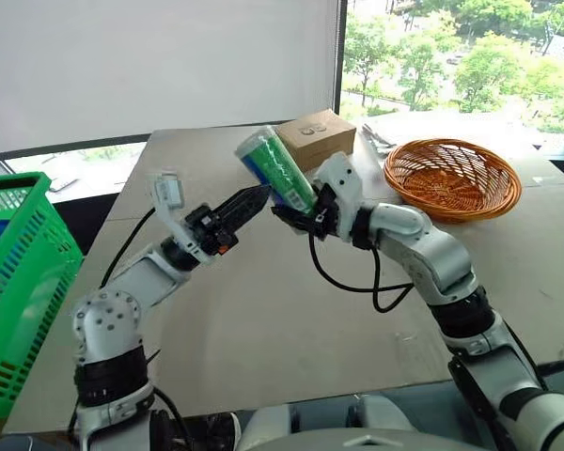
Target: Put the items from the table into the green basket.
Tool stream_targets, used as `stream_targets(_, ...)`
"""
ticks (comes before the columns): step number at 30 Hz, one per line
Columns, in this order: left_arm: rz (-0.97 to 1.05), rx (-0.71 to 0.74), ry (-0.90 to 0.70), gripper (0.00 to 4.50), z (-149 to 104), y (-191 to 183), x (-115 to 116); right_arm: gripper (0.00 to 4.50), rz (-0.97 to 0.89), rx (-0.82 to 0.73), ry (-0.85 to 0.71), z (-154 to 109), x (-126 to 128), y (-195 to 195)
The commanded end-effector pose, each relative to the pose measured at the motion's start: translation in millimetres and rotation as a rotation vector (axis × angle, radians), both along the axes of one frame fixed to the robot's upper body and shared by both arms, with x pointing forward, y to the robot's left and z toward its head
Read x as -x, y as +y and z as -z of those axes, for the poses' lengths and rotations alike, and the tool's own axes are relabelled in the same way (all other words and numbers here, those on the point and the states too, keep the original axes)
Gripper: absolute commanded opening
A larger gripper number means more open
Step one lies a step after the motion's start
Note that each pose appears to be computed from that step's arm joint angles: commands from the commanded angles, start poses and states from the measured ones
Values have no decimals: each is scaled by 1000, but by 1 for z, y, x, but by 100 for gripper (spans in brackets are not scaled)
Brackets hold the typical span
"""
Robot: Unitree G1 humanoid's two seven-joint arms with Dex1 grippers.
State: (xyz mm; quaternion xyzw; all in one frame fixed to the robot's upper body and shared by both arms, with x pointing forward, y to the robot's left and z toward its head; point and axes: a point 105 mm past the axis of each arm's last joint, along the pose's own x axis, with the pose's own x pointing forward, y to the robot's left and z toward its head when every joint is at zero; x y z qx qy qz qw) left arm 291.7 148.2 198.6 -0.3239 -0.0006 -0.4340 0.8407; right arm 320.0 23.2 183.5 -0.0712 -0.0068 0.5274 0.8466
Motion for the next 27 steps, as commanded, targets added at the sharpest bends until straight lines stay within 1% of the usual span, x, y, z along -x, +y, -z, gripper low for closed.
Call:
stream_targets(1,-48,12,9,339,-1,-7,-15,225,-225,-75,-88,-25,37,28)
stream_targets(6,-109,-11,-37,339,-1,-4,-27,225,-224,-75,-91,-25,37,28)
stream_targets(7,-94,-22,-42,393,0,-6,-26,225,-222,-75,-89,-24,36,28)
stream_targets(8,-86,-22,-46,426,0,-8,-26,225,-227,-72,-86,-24,37,28)
stream_targets(9,-81,-20,-50,448,0,-9,-26,225,-230,-71,-84,-23,37,28)
stream_targets(11,-96,-11,-51,448,-2,-8,-30,225,-233,-70,-81,-22,38,28)
stream_targets(14,-69,-8,-81,448,-7,-10,-29,225,-231,-72,-77,-22,37,27)
stream_targets(15,-51,-3,-87,389,-8,-12,-28,225,-229,-74,-77,-23,37,27)
stream_targets(16,-35,8,-87,364,-9,-13,-27,225,-223,-77,-78,-25,36,27)
stream_targets(17,-25,15,-86,314,-10,-14,-26,225,-219,-79,-79,-25,35,26)
stream_targets(18,-20,19,-85,281,-10,-15,-26,225,-218,-81,-80,-26,35,26)
stream_targets(20,-32,4,-88,221,-9,-14,-27,320,-197,-82,-80,-26,31,23)
stream_targets(21,-36,2,-88,205,-9,-14,-27,348,-191,-82,-79,-26,30,23)
stream_targets(23,-44,-3,-93,184,-9,-14,-27,438,-179,-79,-78,-25,28,21)
stream_targets(24,-45,-6,-98,183,-9,-14,-27,449,-167,-80,-75,-25,26,20)
stream_targets(25,-55,-9,-104,183,-10,-13,-27,449,-156,-82,-66,-25,24,18)
stream_targets(27,-145,-32,-117,183,-14,-2,-35,449,-133,-85,-51,-25,20,10)
